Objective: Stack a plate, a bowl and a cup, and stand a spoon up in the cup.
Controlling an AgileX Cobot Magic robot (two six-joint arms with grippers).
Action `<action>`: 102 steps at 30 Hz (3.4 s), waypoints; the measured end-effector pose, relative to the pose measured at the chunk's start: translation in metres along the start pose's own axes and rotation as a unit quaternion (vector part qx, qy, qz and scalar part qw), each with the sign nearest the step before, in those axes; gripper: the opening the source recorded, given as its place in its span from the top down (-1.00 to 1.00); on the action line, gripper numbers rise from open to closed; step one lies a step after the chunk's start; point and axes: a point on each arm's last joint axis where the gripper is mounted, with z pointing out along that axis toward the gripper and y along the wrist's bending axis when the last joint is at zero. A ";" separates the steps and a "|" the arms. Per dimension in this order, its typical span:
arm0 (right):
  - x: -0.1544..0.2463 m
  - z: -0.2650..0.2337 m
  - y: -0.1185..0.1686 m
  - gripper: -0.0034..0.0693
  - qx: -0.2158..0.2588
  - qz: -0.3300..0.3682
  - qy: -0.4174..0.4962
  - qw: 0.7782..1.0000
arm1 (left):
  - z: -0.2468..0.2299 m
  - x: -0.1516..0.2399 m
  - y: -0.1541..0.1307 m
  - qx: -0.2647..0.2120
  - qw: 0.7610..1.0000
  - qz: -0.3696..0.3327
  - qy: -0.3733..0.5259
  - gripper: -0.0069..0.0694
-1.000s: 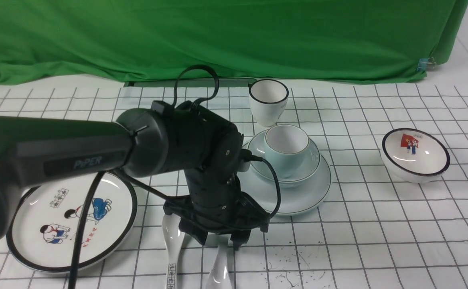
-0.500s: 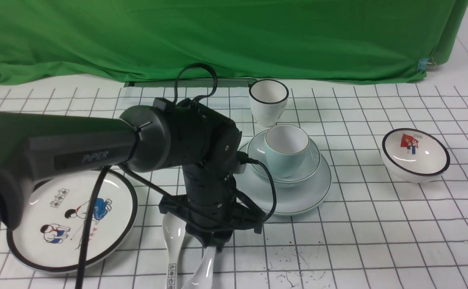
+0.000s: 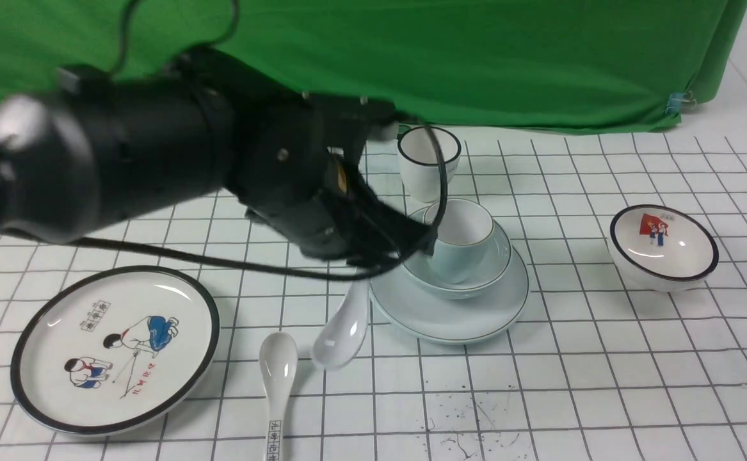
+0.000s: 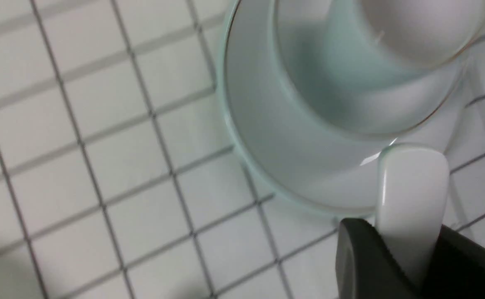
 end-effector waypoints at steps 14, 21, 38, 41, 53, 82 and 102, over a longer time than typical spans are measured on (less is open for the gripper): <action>0.025 -0.048 -0.012 0.44 0.082 0.027 -0.059 0.995 | -0.002 -0.045 -0.021 0.081 0.956 0.042 -0.277 0.60; 0.035 -0.061 -0.013 0.44 0.095 0.038 -0.082 0.991 | 0.046 -0.042 -0.022 0.082 0.942 0.099 -0.310 0.60; 0.035 -0.062 -0.017 0.44 0.118 0.032 -0.082 0.989 | 0.120 -0.024 0.006 0.059 0.945 0.088 -0.309 0.60; 0.035 -0.062 -0.018 0.43 0.120 0.032 -0.082 0.989 | 0.125 -0.022 0.007 0.058 0.947 0.088 -0.304 0.60; 0.035 -0.062 -0.018 0.42 0.123 0.034 -0.082 0.988 | 0.133 -0.014 0.009 0.050 0.958 0.091 -0.269 0.16; -0.004 -0.039 -0.008 0.87 0.049 0.064 -0.181 0.980 | -0.215 0.045 0.033 -0.065 0.973 0.174 -0.138 0.92; 0.052 -0.038 0.021 0.87 0.052 0.052 -0.474 0.877 | -0.248 0.239 0.084 -0.005 0.930 0.083 -0.358 0.91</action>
